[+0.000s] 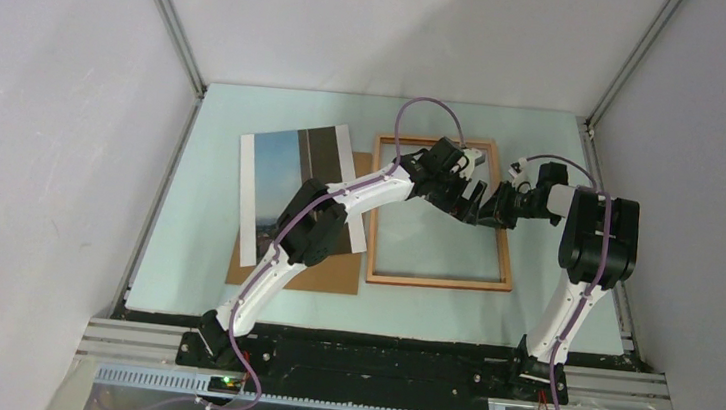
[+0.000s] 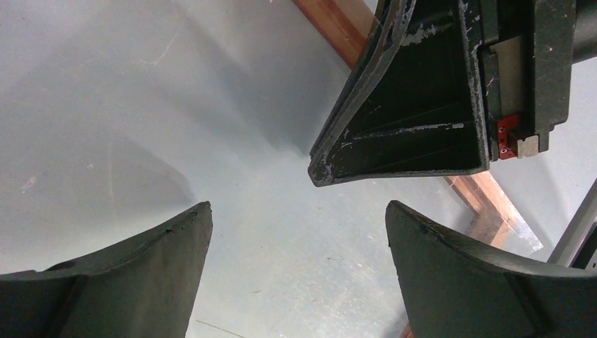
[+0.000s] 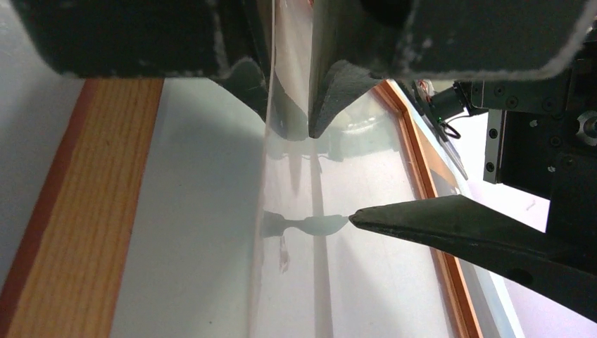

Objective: Put the photo into the frame

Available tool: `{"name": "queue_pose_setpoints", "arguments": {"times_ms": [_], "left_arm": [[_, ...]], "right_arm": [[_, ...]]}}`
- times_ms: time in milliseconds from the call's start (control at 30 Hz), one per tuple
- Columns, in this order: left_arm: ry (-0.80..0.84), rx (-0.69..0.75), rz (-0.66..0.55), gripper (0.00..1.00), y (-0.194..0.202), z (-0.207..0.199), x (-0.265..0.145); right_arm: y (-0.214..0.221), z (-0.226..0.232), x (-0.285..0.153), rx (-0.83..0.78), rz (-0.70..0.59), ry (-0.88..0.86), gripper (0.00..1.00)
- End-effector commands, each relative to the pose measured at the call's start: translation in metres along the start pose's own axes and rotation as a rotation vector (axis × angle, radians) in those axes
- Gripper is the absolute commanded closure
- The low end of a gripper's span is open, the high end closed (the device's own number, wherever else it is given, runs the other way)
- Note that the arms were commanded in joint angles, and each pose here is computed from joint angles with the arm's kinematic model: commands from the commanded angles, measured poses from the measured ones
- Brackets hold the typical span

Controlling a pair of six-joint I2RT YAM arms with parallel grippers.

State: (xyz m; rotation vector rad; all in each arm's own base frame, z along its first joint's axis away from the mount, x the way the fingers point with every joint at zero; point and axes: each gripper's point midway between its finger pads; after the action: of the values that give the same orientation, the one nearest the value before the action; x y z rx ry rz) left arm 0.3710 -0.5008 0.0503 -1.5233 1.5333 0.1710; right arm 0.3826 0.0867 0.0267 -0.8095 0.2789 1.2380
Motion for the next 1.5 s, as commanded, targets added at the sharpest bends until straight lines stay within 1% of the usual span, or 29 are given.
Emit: {"name": "queue_pose_setpoints", "arguments": {"times_ms": [0, 33, 200, 533, 1467], "left_arm": [[0.018, -0.016, 0.015, 0.03, 0.005, -0.004, 0.004], [0.016, -0.016, 0.016, 0.03, 0.006, -0.004, 0.004], [0.009, -0.016, 0.018, 0.03, 0.008, -0.002, 0.003], [-0.016, -0.011, 0.027, 0.03, 0.014, 0.005, 0.002], [-0.033, 0.0, 0.031, 0.04, 0.017, 0.009, -0.003]], "right_arm": [[-0.018, 0.004, -0.015, -0.064, -0.042, 0.039, 0.77], [-0.018, 0.004, -0.015, -0.064, -0.043, 0.041, 0.74], [-0.02, 0.004, -0.019, -0.064, -0.052, 0.044, 0.68], [-0.024, 0.002, -0.024, -0.075, -0.052, 0.061, 0.62], [-0.031, -0.005, -0.052, -0.102, -0.08, 0.131, 0.53]]}}
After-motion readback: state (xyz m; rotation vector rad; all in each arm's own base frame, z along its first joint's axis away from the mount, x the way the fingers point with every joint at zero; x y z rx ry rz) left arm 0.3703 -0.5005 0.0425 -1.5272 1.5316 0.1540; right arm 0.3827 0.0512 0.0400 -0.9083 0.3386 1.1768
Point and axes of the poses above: each gripper's point midway between its finger pads, its own x axis out along the fingers, its own z axis along the line the jaws close on, y = z × x, and after that the axes turned 13 degrees about -x, right-handed
